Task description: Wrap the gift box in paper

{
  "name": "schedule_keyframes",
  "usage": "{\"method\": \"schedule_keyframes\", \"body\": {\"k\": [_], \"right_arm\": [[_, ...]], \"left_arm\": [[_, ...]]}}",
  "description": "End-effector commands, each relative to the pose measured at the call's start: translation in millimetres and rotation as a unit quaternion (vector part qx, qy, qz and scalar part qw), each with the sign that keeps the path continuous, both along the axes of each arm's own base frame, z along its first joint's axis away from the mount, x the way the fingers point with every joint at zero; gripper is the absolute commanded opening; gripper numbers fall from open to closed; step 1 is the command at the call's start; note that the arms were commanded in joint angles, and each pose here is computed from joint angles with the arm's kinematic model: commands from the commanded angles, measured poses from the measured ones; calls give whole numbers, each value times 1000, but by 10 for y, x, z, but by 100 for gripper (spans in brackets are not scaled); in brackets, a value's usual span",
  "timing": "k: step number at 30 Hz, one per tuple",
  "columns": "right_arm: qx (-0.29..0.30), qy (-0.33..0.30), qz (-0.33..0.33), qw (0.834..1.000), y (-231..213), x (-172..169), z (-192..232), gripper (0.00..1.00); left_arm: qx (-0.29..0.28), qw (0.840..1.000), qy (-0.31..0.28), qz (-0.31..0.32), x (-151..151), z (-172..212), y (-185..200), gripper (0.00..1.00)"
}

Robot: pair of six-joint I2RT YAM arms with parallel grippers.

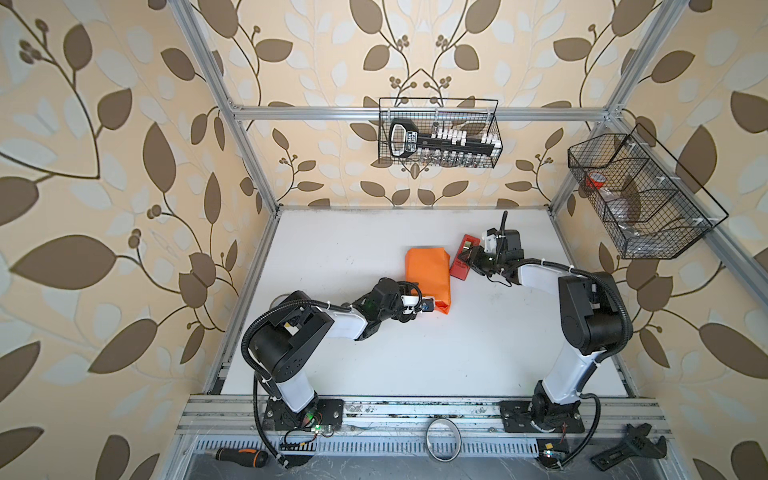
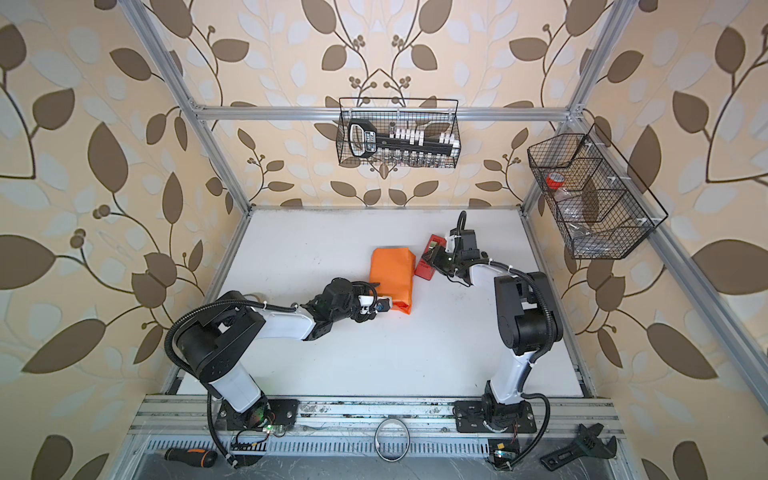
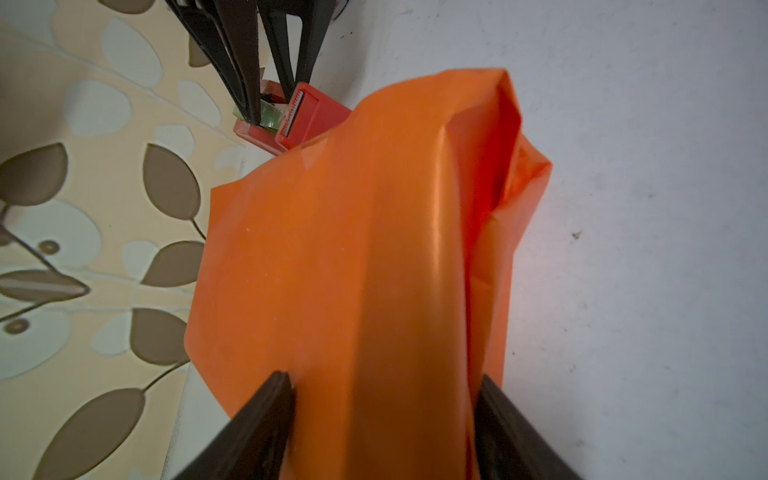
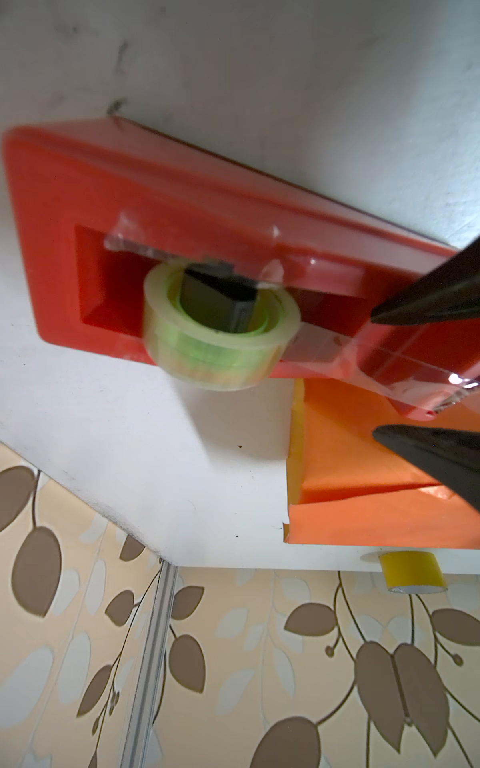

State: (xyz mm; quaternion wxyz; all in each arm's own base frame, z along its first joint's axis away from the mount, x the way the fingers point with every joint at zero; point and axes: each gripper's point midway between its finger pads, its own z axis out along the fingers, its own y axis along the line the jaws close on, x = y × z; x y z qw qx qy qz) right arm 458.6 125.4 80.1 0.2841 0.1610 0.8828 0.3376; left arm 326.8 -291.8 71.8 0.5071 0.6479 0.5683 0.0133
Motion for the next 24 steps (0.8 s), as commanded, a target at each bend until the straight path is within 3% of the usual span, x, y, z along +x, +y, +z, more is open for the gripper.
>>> {"method": "schedule_keyframes", "body": {"k": [1,24], "right_arm": [[23,13,-9,1000,18,41,-54,37],[120,15,-59,991,12,55,-46,8]], "left_arm": [[85,994,62,-4,-165,-519,234,67],[83,995,61,-3,-157,-490,234,67]]}}
